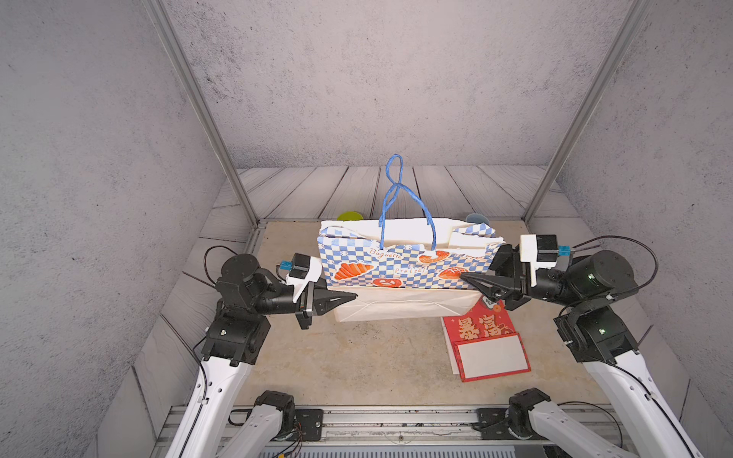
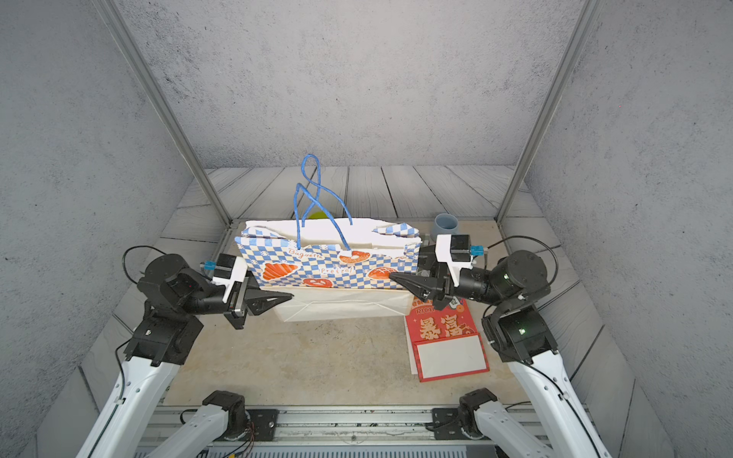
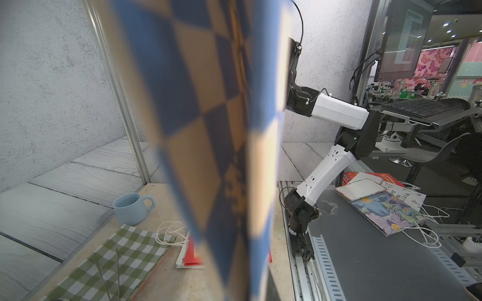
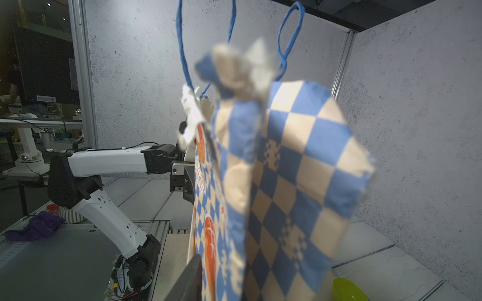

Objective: Put away the paper bag
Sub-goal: Press the paper bag at the center of the board.

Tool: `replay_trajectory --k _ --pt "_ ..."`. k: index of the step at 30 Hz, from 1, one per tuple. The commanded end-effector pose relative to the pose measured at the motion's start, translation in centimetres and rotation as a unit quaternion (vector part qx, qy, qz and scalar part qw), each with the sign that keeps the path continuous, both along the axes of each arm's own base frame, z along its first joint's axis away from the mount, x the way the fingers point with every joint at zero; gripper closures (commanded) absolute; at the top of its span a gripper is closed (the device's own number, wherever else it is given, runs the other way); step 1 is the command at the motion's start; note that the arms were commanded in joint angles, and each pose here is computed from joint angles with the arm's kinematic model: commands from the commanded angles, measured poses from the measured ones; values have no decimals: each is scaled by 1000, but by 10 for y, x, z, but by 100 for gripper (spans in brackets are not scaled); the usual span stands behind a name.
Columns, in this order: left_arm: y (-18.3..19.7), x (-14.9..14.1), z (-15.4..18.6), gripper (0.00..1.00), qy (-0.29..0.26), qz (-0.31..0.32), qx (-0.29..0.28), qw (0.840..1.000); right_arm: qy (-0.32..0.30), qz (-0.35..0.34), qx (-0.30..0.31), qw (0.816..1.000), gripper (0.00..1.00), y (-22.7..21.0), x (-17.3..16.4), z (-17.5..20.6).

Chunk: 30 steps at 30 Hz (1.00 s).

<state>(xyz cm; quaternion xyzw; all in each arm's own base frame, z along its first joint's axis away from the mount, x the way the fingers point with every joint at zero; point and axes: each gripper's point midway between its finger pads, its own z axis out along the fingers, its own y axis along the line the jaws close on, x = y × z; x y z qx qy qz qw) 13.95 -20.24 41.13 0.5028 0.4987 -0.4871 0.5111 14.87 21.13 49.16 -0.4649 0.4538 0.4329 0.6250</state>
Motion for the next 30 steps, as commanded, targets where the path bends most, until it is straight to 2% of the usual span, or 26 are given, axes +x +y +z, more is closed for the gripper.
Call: replay_trajectory --k 1,2,4,5,6,8,9,10,12,14,17,19,23,25,28,29,30 --pt "-1 -2 -4 100 0 -7 1 1000 -24 -12 23 999 62 -4 -3 22" --pt "-1 -2 -4 100 0 -7 1 1000 -26 -11 25 999 69 -5 -4 24" --pt "-1 -3 -3 100 0 -9 1 1000 -26 -5 26 999 90 -4 -6 28" --pt "-1 -2 -3 100 -2 -8 0 1000 -26 -3 26 999 97 -4 -6 28" --pt "-1 -3 -2 100 -2 -9 0 1000 -26 -2 25 999 100 -4 -7 28" --pt "-2 -2 -2 100 -2 -9 0 1000 -26 -4 25 999 100 -4 -6 28" --pt "-2 -2 -3 100 -1 -9 1 1000 -26 -4 26 999 99 -4 -7 29" --pt "-2 -2 -3 100 -1 -9 1 1000 -26 -5 26 999 93 -4 -6 29" --pt "-2 -2 -4 100 1 -10 1 1000 -27 -9 28 999 61 -5 -6 32" --pt "-2 -2 -4 100 1 -9 1 1000 -30 -13 31 999 55 -6 -6 35" --pt "-2 -1 -5 100 3 -9 1 1000 -38 -13 34 999 57 -7 -7 41" --pt "-2 0 -5 100 4 -7 2 1000 -41 -8 34 999 65 -6 -9 44" --pt "-2 1 -6 100 6 -7 2 1000 -47 0 34 998 90 -5 -12 48" --pt "-2 1 -6 100 6 -7 2 1000 -47 2 33 998 94 -5 -13 48" --pt "-2 1 -6 100 4 -8 2 1000 -44 1 32 999 89 -5 -12 46" --pt "-2 1 -6 100 5 -9 2 1000 -43 -2 32 999 77 -5 -11 45" --pt "-2 1 -5 100 3 -9 2 1000 -40 -8 31 999 61 -6 -9 44"
